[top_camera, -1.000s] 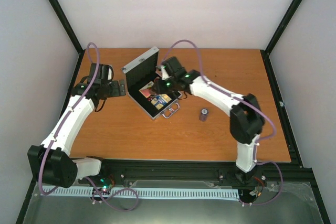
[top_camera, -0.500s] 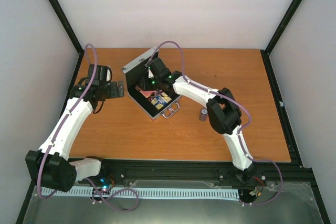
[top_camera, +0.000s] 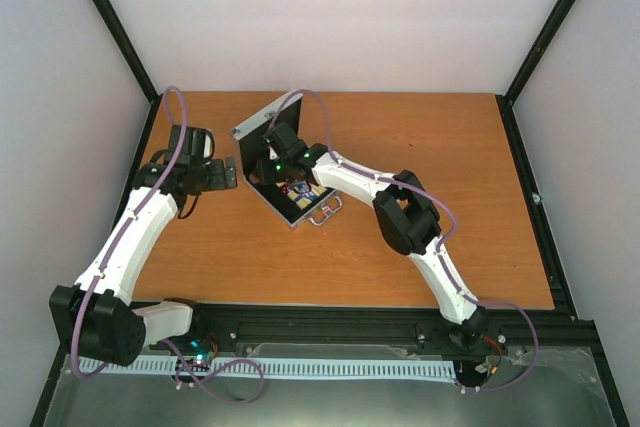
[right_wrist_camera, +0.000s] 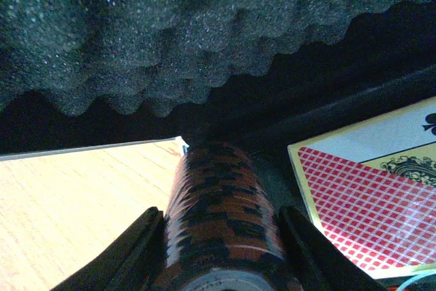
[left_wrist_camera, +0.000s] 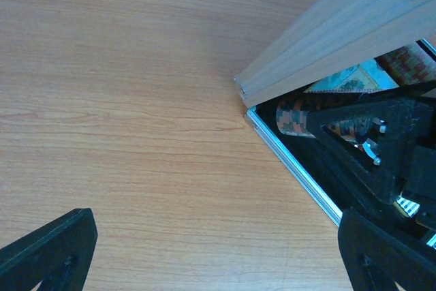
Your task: Pack up texas hold em set
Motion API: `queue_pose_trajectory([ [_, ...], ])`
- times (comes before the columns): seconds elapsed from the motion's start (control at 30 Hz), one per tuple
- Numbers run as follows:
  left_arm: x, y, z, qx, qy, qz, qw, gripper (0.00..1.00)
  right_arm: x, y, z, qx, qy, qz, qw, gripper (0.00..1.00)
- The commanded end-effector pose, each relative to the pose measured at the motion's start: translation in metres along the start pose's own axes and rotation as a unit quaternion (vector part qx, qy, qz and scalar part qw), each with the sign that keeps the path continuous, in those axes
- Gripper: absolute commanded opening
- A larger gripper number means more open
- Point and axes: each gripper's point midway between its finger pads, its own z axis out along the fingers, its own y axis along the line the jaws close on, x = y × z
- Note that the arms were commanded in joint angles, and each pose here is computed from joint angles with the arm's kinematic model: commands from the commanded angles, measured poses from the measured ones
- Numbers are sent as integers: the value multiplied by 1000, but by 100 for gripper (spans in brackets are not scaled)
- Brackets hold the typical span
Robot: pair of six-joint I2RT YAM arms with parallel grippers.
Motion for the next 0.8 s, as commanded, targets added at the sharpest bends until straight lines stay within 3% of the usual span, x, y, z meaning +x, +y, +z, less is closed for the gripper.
queue_pose_trajectory([
  [0.0,1,0,-5,5,-5,7,1000,100,-28,23,-6,-3,-52,-16,999,3],
  [0.33,2,0,-2,5,-1,14,1000,100,-3,-5,21,72,-31,-13,997,3],
  [0.63,2,-2,3,8,5,12,1000,100,24,-17,43,88,5,-23,996,3],
  [0.7,2,-2,3,8,4,12,1000,100,27,-18,40,94,11,-26,995,12],
  [0.77,2,-1,4,5,4,11,1000,100,28,-18,35,97,9,-33,995,28],
])
